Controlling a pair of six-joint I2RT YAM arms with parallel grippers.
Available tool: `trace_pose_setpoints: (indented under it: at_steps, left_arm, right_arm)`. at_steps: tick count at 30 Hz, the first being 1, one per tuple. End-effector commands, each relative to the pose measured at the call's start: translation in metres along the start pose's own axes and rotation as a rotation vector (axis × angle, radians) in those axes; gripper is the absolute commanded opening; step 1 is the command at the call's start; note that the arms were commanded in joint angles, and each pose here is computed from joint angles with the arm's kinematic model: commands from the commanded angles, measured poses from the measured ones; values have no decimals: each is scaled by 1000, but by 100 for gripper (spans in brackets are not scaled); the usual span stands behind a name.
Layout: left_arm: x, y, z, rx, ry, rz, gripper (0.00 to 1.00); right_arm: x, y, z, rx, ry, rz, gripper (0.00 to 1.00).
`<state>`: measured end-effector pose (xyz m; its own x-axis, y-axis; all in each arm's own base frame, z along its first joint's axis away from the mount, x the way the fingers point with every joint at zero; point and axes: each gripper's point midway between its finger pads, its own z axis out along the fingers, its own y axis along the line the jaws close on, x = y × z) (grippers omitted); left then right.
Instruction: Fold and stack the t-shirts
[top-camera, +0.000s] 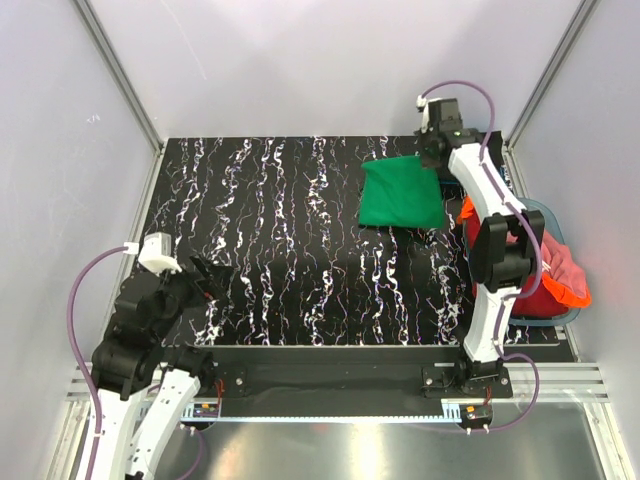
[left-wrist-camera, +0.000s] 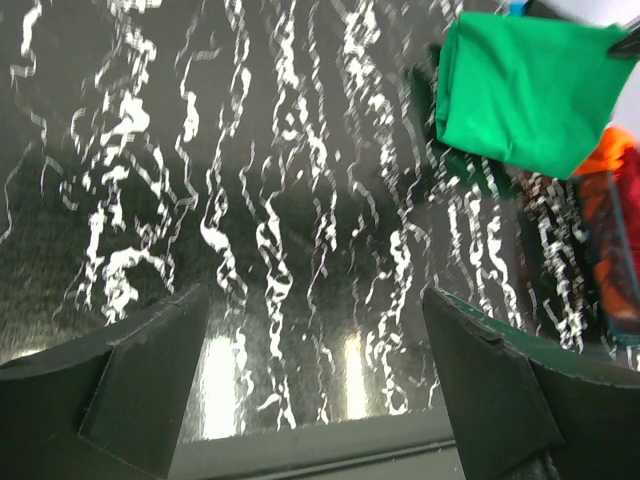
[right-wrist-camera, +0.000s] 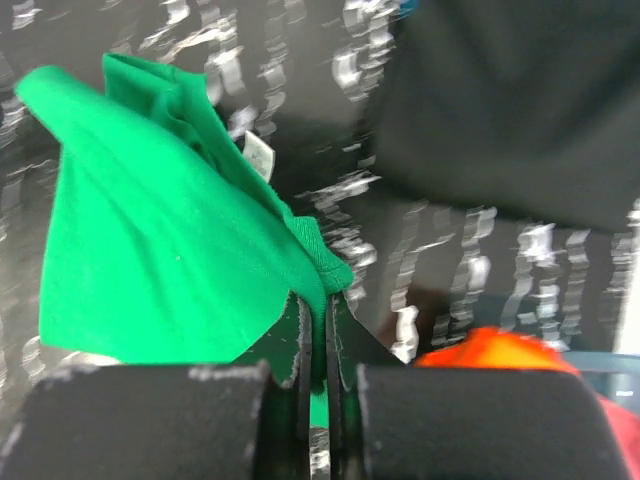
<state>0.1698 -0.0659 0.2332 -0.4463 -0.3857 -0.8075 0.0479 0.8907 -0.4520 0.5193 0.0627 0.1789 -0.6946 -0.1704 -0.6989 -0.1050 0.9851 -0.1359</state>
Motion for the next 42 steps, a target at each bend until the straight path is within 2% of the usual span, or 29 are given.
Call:
trace_pose_setpoints:
  at_steps: [1, 6, 7, 9, 12, 23, 29, 30, 33, 42]
  left_arm:
    - [-17, -13, 2, 67, -68, 30, 93]
    - [-13, -7, 9, 32, -42, 20, 93]
    - [-14, -7, 8, 29, -45, 18, 94]
    - [-14, -5, 9, 25, -46, 16, 94]
    - [-12, -4, 12, 19, -30, 15, 94]
    - [-13, -1, 14, 2, -25, 6, 94]
    - [-12, -1, 15, 0, -23, 4, 94]
    - [-13, -1, 15, 1, -22, 4, 94]
    - [-12, -1, 15, 0, -21, 4, 94]
    - [-11, 0, 17, -2, -12, 4, 94]
  right_arm:
    - [-45, -43, -12, 105, -97, -52, 0]
    - [-78, -75, -21, 139, -161, -46, 0]
    - [-96, -78, -26, 127, -203, -42, 0]
    - [-98, -83, -22, 112, -196, -40, 0]
    - [-124, -94, -36, 117, -262, -41, 0]
    - [-142, -105, -50, 90, -324, -30, 0]
    - [-152, -96, -76, 43, -369, -11, 0]
    - [-151, -112, -81, 67, -375, 5, 0]
    - [-152, -116, -89, 73, -380, 9, 0]
    - [-143, -136, -73, 72, -357, 38, 0]
